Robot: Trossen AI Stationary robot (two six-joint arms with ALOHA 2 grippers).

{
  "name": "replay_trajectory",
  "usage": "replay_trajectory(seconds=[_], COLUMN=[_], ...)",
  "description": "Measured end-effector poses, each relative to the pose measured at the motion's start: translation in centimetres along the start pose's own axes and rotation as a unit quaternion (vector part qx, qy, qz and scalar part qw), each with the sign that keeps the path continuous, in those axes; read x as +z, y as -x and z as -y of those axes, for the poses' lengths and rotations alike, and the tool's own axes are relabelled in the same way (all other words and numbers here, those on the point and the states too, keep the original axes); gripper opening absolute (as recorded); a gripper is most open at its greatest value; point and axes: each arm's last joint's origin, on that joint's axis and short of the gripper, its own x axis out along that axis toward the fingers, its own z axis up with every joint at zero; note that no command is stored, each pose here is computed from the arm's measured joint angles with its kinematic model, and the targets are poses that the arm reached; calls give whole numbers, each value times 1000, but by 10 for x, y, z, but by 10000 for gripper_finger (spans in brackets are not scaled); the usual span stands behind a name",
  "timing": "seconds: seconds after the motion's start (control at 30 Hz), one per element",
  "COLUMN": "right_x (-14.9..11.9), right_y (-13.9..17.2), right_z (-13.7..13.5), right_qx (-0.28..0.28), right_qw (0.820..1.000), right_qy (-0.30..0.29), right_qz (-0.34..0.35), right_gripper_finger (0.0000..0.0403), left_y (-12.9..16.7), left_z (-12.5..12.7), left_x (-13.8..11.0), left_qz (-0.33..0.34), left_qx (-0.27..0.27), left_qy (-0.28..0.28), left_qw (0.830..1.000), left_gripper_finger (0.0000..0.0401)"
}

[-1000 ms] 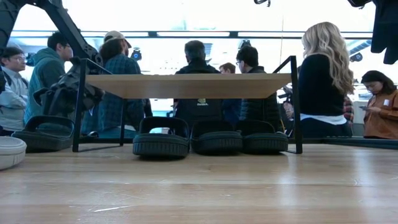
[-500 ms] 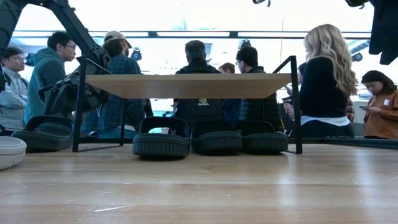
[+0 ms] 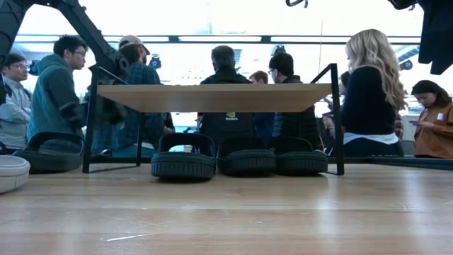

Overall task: Pick and place slides into the shelf
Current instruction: Adjust the black slide

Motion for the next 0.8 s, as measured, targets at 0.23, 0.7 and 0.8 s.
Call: replay_trajectory(seconds=[0.23, 0.7, 0.8], right_x=[0, 0, 0], right_y=[0, 0, 0], right_z=[0, 0, 0], right_qx=[0, 2, 2], right_qw=[1000, 1000, 1000], right_qy=[-2, -6, -6], right_qz=[-4, 0, 0], right_gripper_finger=[238, 238, 238], left_y=[44, 9, 11], left_z=[18, 21, 21], left_x=[3, 17, 16], left_qz=[70, 25, 41], left_qx=[89, 166, 174], left_qy=[-84, 42, 61], left_qw=[990, 985, 982], left_gripper_finger=[100, 8, 5])
